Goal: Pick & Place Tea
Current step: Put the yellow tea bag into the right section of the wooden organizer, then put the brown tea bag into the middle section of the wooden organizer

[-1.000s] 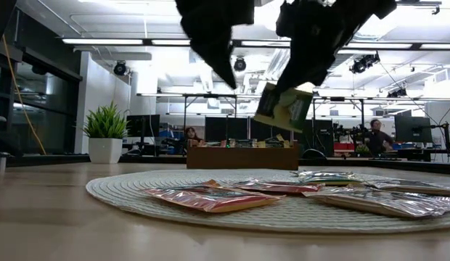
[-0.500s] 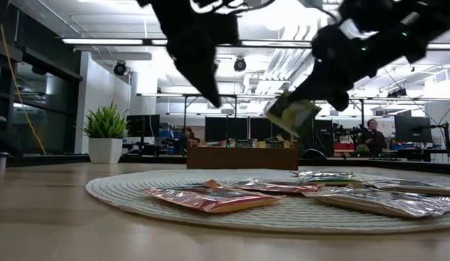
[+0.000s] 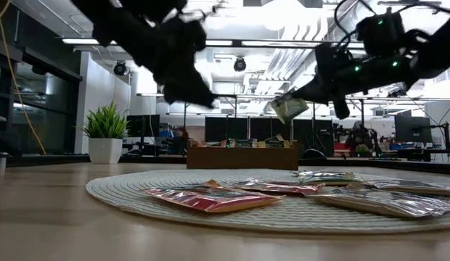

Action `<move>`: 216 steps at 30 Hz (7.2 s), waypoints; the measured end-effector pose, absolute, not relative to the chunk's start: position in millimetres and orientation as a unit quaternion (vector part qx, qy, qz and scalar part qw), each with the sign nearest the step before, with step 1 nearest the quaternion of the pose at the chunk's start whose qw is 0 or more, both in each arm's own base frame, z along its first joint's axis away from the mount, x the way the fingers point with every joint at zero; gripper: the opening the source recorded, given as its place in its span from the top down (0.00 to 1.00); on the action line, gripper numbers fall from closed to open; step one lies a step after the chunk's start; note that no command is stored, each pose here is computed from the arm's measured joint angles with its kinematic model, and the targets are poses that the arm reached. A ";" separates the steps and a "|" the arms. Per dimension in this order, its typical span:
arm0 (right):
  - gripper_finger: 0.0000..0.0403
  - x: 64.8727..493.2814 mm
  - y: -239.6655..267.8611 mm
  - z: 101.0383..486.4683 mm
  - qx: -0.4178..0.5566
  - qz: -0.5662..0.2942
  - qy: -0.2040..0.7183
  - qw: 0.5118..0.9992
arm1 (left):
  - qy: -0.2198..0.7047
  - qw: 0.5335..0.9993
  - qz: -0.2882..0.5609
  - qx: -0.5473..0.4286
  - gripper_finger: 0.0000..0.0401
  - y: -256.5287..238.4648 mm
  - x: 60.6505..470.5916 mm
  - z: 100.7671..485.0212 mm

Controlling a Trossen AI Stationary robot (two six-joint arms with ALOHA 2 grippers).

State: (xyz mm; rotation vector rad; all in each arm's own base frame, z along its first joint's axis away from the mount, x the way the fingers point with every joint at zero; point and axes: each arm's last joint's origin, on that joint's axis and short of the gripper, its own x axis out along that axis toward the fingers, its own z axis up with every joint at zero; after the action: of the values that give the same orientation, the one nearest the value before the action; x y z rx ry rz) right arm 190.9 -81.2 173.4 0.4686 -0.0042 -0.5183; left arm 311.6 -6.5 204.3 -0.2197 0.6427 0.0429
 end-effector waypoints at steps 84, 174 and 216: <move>1.00 216.3 -134.8 128.4 0.280 -0.281 0.065 0.916 | 0.179 0.969 -0.005 -0.172 0.57 -7.4 298.4 194.4; 1.00 238.2 75.4 194.5 0.192 -0.105 0.432 0.875 | 0.224 0.943 -0.139 -0.201 0.57 -16.8 362.5 172.9; 1.00 255.3 12.3 156.9 0.274 -0.145 0.528 0.790 | 0.289 0.879 -0.099 -0.365 0.57 44.4 405.3 147.8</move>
State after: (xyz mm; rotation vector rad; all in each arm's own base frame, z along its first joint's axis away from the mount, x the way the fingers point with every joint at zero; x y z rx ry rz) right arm 255.3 12.3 156.9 0.5906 1.1377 -0.3123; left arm 405.3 44.4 147.8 -0.7613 0.6024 -0.2073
